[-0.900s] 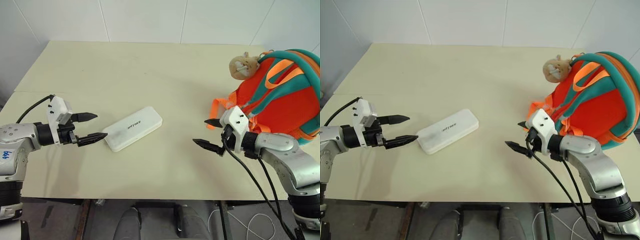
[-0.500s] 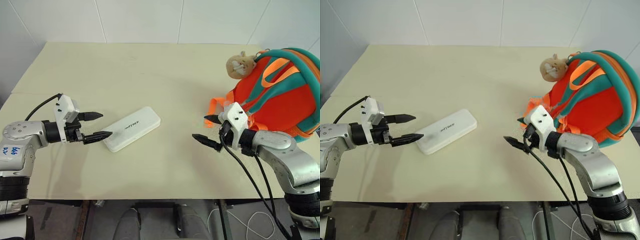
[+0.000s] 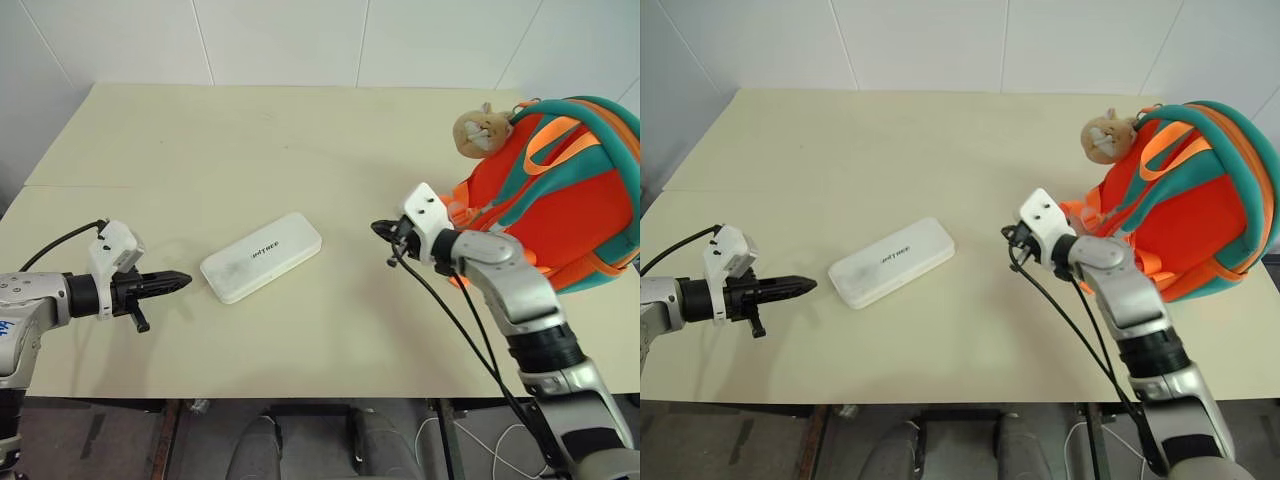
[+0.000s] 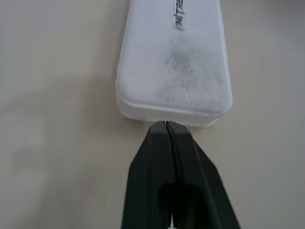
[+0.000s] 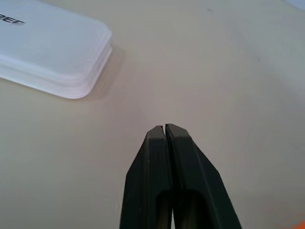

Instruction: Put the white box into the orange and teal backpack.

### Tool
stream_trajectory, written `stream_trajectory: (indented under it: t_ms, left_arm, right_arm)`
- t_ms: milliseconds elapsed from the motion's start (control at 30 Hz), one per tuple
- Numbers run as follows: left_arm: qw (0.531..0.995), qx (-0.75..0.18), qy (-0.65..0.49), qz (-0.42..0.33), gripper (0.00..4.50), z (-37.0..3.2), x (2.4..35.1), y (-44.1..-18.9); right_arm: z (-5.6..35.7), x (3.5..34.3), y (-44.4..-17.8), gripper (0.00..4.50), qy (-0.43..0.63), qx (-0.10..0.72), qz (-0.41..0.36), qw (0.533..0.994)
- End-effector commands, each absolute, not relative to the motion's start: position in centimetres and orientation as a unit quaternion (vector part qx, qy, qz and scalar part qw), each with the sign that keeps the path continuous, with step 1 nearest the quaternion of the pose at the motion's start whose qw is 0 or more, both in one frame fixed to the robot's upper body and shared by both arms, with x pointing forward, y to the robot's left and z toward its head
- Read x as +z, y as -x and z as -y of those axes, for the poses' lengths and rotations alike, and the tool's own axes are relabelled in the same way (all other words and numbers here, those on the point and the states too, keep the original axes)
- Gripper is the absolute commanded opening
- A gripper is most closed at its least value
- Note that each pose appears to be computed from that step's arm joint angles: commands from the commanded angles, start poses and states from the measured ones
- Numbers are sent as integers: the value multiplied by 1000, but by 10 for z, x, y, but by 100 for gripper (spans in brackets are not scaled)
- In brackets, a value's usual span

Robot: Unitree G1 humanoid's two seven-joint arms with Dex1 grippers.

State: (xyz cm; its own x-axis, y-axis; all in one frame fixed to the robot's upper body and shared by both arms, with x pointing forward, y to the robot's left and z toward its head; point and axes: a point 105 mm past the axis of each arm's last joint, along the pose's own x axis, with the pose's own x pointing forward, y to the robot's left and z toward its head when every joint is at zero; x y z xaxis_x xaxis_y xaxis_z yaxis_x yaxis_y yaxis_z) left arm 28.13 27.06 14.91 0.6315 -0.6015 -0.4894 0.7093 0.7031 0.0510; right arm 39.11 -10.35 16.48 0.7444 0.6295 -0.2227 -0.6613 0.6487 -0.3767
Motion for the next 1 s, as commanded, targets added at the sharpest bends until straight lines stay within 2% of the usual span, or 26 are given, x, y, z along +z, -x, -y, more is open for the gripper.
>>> stream_trajectory:
  t_ms: [33,200,333,567,1000]
  left_arm:
    - [899,-350,-115,-238,3,-274,153,-273]
    - [902,-336,-80,-259,3,-276,137,-270]
    - [913,-332,-62,-228,3,-275,134,-272]
    - [929,-331,-57,-156,3,-272,135,-281]
    - [930,-340,-44,-134,3,-259,127,-286]
  right_arm:
    - [88,169,-404,0,233,344,-13,909]
    - [71,157,-424,0,228,320,-27,919]
    - [50,153,-427,0,206,336,-28,919]
    - [22,151,-414,0,185,391,-22,901]
    - [2,153,-381,0,180,478,-21,860]
